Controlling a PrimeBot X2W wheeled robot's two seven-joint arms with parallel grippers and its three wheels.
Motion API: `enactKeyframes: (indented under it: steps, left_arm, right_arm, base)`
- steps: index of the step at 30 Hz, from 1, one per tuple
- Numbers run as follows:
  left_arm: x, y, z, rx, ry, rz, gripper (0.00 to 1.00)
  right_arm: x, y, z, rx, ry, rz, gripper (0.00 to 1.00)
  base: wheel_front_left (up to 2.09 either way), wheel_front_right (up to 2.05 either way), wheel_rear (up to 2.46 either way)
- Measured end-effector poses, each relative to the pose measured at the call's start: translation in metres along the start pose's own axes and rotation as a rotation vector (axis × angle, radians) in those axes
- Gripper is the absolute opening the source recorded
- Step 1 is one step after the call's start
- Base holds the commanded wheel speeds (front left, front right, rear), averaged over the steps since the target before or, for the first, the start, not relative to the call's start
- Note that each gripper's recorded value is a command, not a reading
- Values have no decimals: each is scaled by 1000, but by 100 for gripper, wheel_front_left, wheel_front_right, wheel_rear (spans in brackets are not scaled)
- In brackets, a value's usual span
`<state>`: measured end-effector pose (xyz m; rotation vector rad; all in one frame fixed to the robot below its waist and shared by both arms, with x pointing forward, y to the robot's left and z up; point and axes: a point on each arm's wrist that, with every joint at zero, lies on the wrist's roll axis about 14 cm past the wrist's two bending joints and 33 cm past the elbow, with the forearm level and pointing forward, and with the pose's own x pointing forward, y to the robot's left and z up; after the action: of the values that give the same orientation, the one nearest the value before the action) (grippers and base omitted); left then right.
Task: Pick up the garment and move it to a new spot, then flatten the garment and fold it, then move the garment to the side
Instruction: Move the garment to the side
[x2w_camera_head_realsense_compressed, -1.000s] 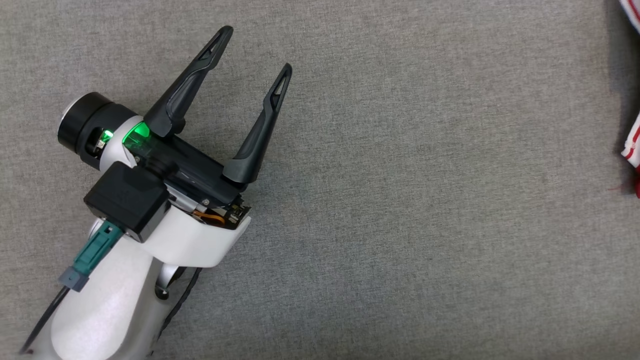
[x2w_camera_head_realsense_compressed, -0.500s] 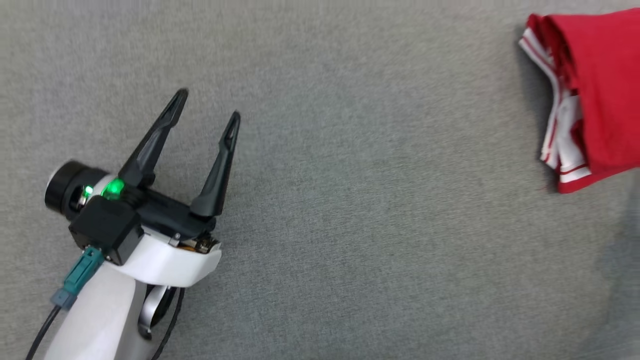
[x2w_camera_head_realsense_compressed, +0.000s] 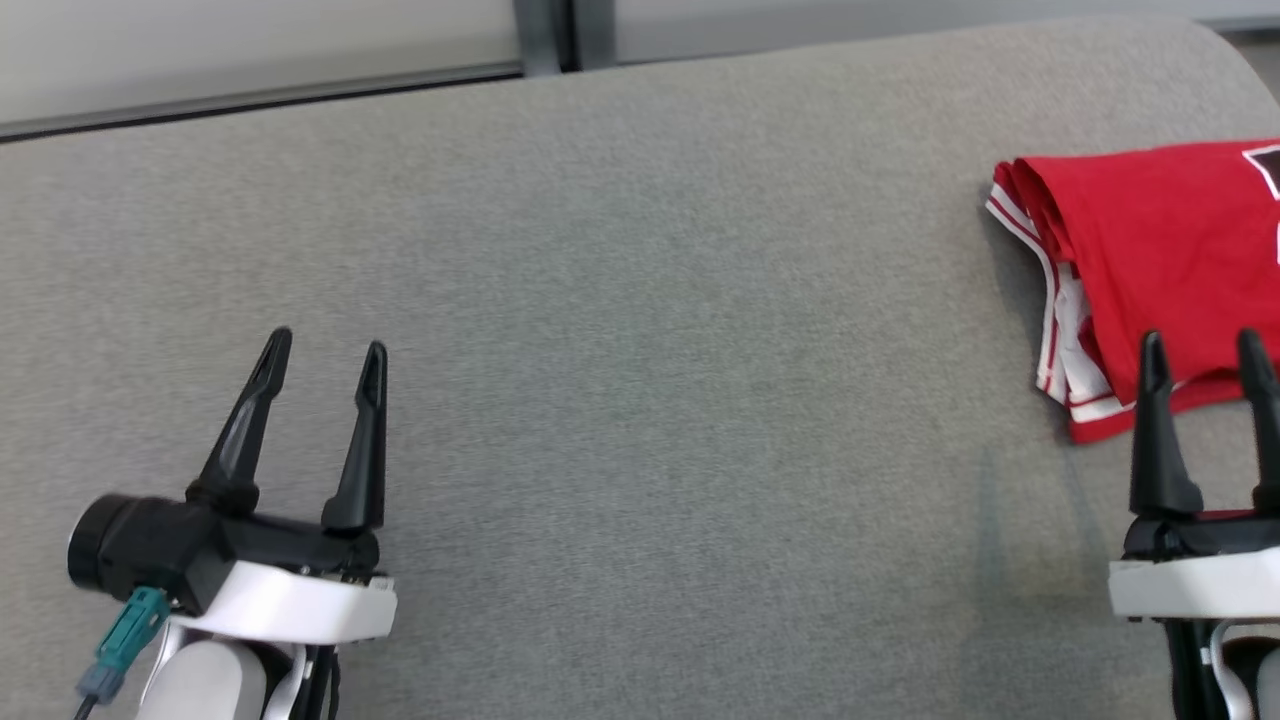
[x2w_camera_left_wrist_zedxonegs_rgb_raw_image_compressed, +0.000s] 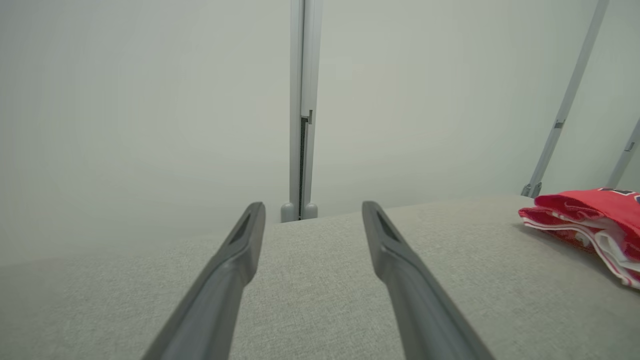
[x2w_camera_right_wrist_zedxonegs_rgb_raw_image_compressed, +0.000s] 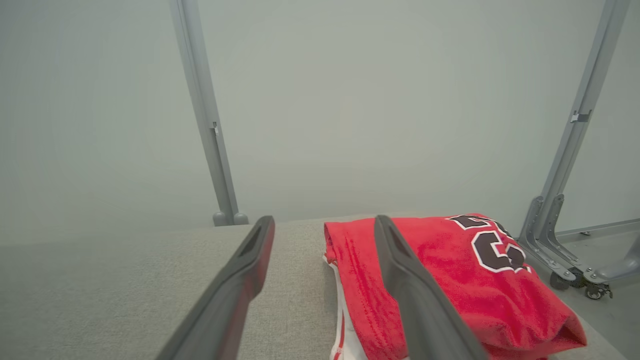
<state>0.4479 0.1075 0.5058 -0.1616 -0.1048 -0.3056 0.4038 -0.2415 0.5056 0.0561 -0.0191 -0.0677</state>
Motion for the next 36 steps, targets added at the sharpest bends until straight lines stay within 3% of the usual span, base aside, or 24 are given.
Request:
enactKeyframes:
  steps: [6, 12, 26, 36]
  left_arm:
    - [-39, 33, 9, 32, 18, 128, 100]
    - [-70, 52, 20, 51, 16, 210, 100]
    - [-126, 55, 17, 55, 48, 275, 100]
    - [-125, 52, 16, 57, 51, 260, 100]
  right_arm:
    - [-2, 45, 8, 47, -4, 119, 100]
    - [-13, 64, 15, 66, -2, 171, 100]
    - [-58, 71, 23, 65, 29, 212, 100]
    - [-65, 67, 27, 71, 28, 202, 100]
  base:
    - [0, 0, 0]
    - [0, 0, 0]
    - [0, 0, 0]
    - [0, 0, 0]
